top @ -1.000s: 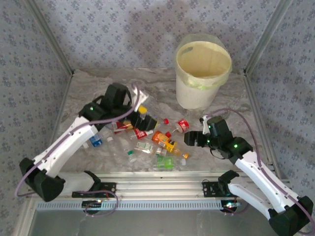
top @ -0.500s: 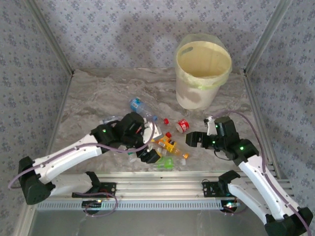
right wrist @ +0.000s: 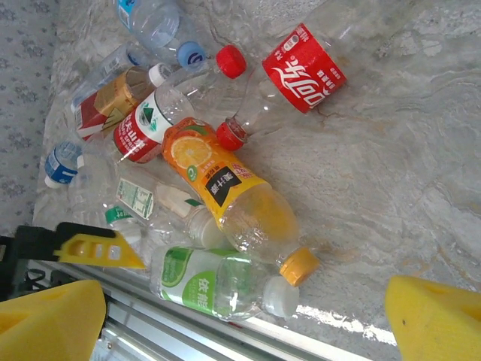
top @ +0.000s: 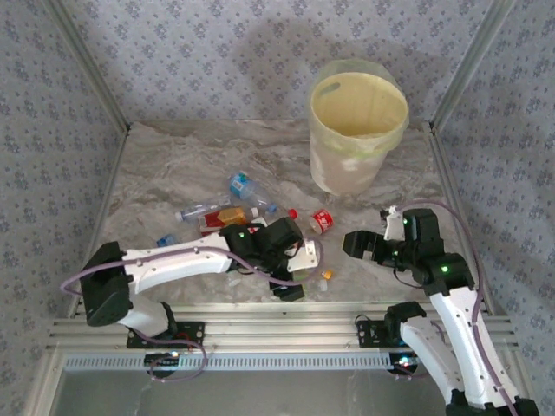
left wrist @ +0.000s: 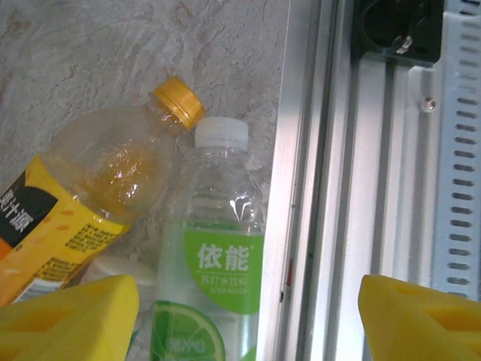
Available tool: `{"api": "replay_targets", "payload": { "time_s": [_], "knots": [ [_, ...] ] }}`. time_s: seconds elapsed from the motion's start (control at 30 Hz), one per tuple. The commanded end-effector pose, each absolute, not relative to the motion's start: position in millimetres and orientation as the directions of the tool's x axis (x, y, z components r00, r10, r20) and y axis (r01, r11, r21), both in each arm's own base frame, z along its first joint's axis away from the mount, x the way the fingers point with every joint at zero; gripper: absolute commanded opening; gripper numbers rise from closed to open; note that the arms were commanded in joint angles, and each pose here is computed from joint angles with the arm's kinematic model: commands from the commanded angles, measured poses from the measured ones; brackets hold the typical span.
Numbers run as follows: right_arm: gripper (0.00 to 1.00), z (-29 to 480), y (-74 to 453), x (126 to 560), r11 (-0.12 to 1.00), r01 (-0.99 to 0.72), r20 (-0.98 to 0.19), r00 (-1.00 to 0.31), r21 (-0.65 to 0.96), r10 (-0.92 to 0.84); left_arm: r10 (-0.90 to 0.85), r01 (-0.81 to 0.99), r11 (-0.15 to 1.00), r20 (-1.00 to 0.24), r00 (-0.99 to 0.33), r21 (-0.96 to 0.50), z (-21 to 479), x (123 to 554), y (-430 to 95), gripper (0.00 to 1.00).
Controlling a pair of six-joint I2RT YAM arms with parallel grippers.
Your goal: Put the plastic bottles in the bin
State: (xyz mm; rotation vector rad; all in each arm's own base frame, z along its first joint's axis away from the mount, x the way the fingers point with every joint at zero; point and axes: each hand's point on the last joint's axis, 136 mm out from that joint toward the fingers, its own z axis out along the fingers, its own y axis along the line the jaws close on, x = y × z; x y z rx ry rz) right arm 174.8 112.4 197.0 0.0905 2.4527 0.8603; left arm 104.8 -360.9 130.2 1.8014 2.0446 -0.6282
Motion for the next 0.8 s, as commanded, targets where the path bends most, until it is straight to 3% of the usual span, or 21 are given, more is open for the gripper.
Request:
{"api": "replay_targets", "payload": {
  "time_s": [0.0, 0.3, 0.67, 0.77],
  "knots": [
    [0.97, 200, 113, 168, 0.779, -0.123, -0.457, -0.86, 0.615, 0.225, 0.851, 0.998, 0.04, -0.523, -0.056, -0.042, 129, 106, -372, 0.77],
    [0.97, 201, 110, 170, 0.758, -0.101, -0.443, -0.857, 0.645, 0.263, 0.894, 0.999, -0.02, -0.447, 0.032, 0.032, 94, 100, -382, 0.75],
    [0.97, 204, 111, 170, 0.746, -0.111, -0.451, -0.85, 0.657, 0.271, 0.925, 0.998, -0.007, -0.379, 0.033, 0.068, 63, 110, -382, 0.75],
    [0.97, 203, 110, 169, 0.745, -0.108, -0.449, -0.851, 0.659, 0.273, 0.93, 0.999, -0.011, -0.368, 0.029, 0.053, 58, 108, -381, 0.7]
  ]
}}
